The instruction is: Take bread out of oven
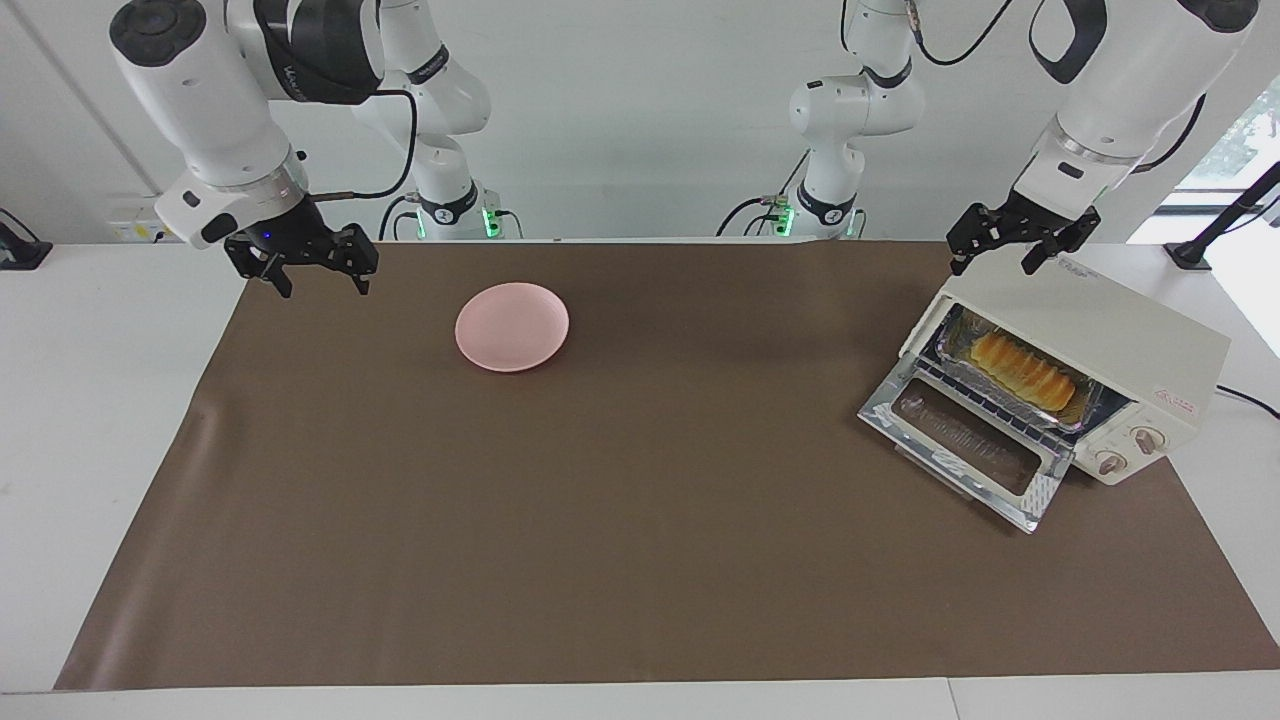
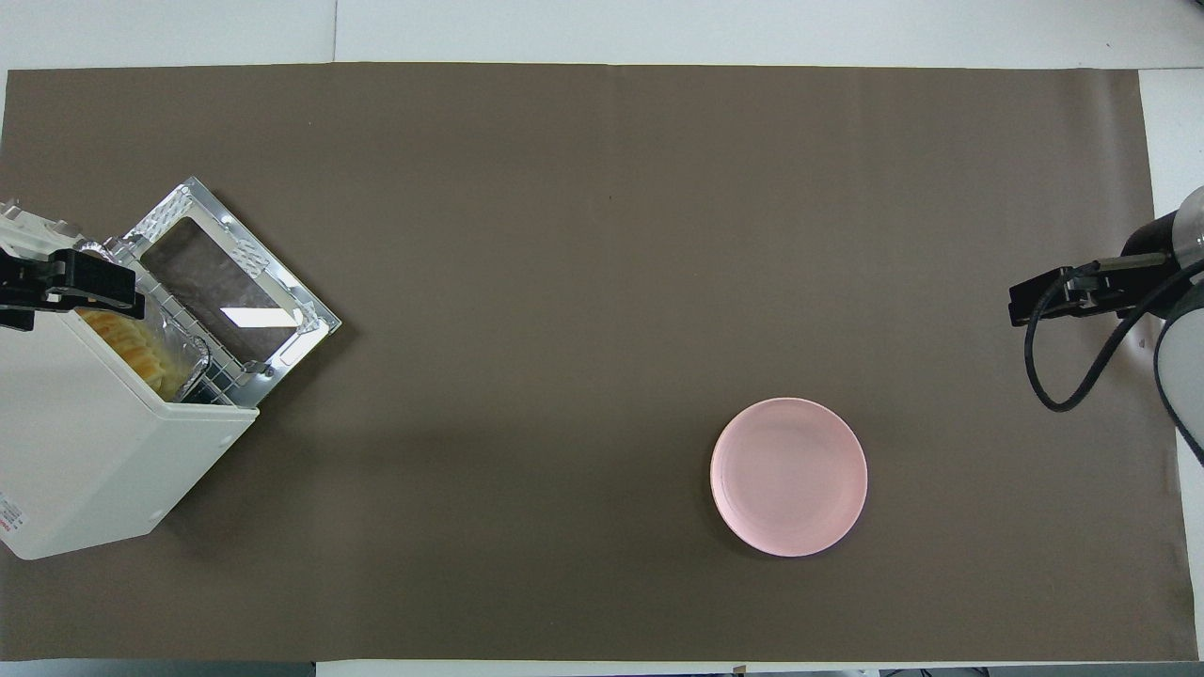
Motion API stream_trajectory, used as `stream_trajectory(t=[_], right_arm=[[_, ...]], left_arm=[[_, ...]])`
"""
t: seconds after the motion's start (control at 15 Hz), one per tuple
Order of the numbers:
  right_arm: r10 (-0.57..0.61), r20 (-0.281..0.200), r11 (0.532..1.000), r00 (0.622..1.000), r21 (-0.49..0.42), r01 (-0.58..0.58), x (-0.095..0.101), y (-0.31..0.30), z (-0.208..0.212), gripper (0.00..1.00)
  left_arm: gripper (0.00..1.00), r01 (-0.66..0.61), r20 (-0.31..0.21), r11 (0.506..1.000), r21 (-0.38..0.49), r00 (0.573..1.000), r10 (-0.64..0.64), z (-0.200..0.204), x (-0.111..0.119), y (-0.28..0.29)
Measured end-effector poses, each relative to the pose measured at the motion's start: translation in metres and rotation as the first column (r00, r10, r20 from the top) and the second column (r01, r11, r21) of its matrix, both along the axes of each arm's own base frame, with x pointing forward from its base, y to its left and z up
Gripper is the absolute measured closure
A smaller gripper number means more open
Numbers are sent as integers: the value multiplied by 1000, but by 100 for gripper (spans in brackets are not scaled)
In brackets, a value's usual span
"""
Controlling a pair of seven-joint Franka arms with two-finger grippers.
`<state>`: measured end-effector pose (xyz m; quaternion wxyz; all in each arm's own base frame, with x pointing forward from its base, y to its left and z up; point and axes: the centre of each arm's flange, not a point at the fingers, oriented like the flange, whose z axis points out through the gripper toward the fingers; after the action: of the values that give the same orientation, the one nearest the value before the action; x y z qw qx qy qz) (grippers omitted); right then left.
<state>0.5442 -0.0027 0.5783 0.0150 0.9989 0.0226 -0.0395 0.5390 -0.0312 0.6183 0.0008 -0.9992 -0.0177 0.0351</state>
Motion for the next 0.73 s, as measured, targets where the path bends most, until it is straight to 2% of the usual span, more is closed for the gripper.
stream_trajectory(t=[0.13, 0.27, 0.47, 0.6, 0.73], right_arm=[[0, 0, 1000, 1000, 0, 0, 0, 0, 0, 0], [0, 0, 1000, 1000, 0, 0, 0, 0, 0, 0], [0, 0, 1000, 1000, 0, 0, 0, 0, 0, 0], [0, 0, 1000, 1000, 0, 0, 0, 0, 0, 0], [0, 0, 1000, 1000, 0, 0, 0, 0, 0, 0]], left_arm=[[0, -63, -23, 998, 4, 998, 63, -2, 11, 1], [0, -158, -42, 987, 18, 986, 158, -14, 31, 2], [0, -323, -71, 943, 84, 942, 329, -51, 64, 0], [0, -410, -59, 901, 144, 905, 422, -79, 87, -8], [0, -469, -6, 862, 189, 878, 479, -99, 104, -13]])
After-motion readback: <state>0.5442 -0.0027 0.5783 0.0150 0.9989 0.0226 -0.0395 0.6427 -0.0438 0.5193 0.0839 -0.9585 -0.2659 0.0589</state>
